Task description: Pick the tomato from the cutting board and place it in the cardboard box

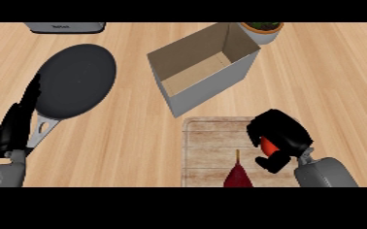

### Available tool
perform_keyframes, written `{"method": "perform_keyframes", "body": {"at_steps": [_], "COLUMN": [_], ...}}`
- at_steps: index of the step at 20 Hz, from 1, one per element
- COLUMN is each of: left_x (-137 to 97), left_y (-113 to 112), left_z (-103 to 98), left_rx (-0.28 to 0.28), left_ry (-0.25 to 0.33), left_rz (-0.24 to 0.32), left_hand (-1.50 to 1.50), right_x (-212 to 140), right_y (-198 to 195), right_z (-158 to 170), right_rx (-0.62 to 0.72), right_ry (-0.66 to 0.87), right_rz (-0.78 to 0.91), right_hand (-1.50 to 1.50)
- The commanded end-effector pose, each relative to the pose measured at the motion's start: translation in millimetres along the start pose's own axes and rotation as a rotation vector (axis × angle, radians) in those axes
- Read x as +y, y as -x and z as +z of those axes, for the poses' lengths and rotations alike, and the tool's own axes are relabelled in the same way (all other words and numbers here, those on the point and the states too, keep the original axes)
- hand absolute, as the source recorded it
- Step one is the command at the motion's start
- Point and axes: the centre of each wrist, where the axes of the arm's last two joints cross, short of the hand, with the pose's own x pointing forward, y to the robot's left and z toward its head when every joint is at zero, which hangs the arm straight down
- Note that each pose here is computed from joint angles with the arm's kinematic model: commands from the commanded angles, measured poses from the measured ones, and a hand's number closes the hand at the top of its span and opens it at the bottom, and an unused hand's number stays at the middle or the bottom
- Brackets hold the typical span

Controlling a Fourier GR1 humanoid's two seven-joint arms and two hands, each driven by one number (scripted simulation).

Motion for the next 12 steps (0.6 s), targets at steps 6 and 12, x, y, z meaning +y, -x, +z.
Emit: {"method": "perform_keyframes", "body": {"at_steps": [6,12], "left_x": [3.6,9.8], "left_y": [18.0,12.8], "left_z": [8.1,8.4], "left_rx": [0.019,0.035], "left_ry": [-0.03,-0.004], "left_rz": [0.019,-0.009], "left_hand": [0.0,0.0], "right_x": [-20.7,-54.3], "right_y": [36.5,15.9], "right_z": [37.7,71.7], "right_rx": [0.541,0.682], "right_ry": [0.296,0.508], "right_rz": [-0.025,0.019], "right_hand": [1.5,1.5]}}
